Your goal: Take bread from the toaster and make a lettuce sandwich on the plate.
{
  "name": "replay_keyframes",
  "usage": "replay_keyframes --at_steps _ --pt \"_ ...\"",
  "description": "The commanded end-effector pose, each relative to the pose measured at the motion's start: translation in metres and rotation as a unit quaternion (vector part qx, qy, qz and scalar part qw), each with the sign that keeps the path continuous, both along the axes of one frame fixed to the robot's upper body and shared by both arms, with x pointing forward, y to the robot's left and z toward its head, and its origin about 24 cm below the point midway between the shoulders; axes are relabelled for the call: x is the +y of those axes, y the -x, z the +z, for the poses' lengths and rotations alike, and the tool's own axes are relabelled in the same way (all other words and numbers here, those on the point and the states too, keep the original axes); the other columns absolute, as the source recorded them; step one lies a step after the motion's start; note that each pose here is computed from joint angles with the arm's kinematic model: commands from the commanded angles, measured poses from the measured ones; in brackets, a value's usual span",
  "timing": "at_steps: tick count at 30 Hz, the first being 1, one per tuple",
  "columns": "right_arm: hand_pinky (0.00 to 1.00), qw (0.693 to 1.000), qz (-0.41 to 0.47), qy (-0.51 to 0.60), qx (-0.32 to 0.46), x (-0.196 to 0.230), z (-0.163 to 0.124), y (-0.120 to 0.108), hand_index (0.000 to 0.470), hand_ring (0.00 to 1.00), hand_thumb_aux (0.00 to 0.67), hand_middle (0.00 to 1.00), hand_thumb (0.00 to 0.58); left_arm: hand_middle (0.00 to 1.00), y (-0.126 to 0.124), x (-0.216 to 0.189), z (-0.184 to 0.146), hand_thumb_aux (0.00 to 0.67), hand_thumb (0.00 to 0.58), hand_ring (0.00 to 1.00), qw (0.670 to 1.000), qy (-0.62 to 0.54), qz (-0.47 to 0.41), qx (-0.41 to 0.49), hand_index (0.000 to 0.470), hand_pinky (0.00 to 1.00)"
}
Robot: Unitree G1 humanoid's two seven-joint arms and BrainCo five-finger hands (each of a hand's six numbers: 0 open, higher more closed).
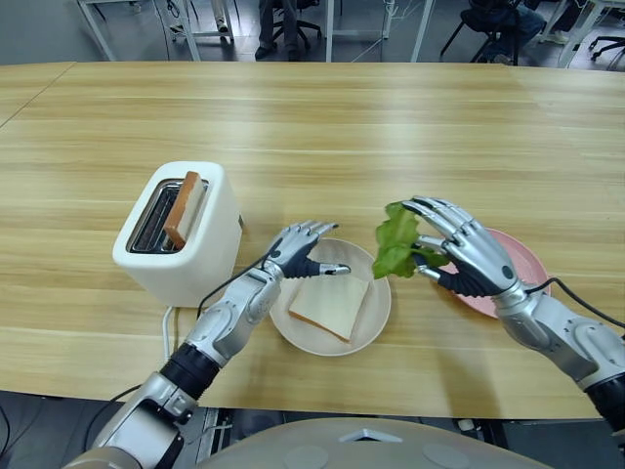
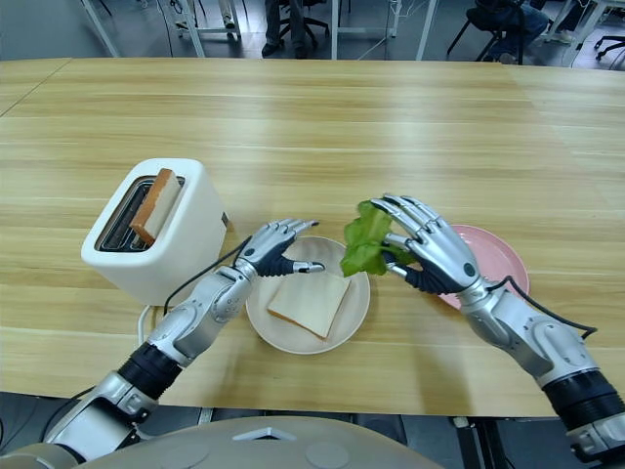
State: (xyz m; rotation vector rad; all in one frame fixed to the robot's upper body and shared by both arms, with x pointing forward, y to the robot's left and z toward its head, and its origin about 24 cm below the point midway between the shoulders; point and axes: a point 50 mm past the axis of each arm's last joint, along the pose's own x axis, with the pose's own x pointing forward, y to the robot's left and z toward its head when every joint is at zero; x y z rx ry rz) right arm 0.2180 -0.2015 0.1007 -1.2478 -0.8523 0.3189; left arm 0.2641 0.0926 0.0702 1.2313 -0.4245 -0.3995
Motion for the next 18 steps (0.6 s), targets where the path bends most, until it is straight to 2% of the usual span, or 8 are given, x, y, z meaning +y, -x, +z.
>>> replay_keyframes --at_steps 1,12,18 --pt "0.0 0.999 0.023 0.0 0.033 0.019 -0.01 -0.001 0.46 0.0 0.67 0.0 0.58 0.0 0.011 0.023 0.04 0.0 0.0 0.0 0.992 0.037 0.066 -0.098 0.0 0.0" --pt "0.0 0.982 0.053 0.1 0.15 0.054 -0.056 -0.007 0.46 0.0 0.67 0.0 0.58 0.0 0.065 0.111 0.111 0.0 0.0 0.0 0.945 0.013 0.251 -0.21 0.0 0.0" --pt "0.0 0.983 0.059 0.103 0.144 0.065 -0.055 -0.012 0.46 0.0 0.67 0.0 0.58 0.0 0.077 0.145 0.118 0.0 0.0 0.0 0.914 -0.035 0.35 -0.202 0.0 0.0"
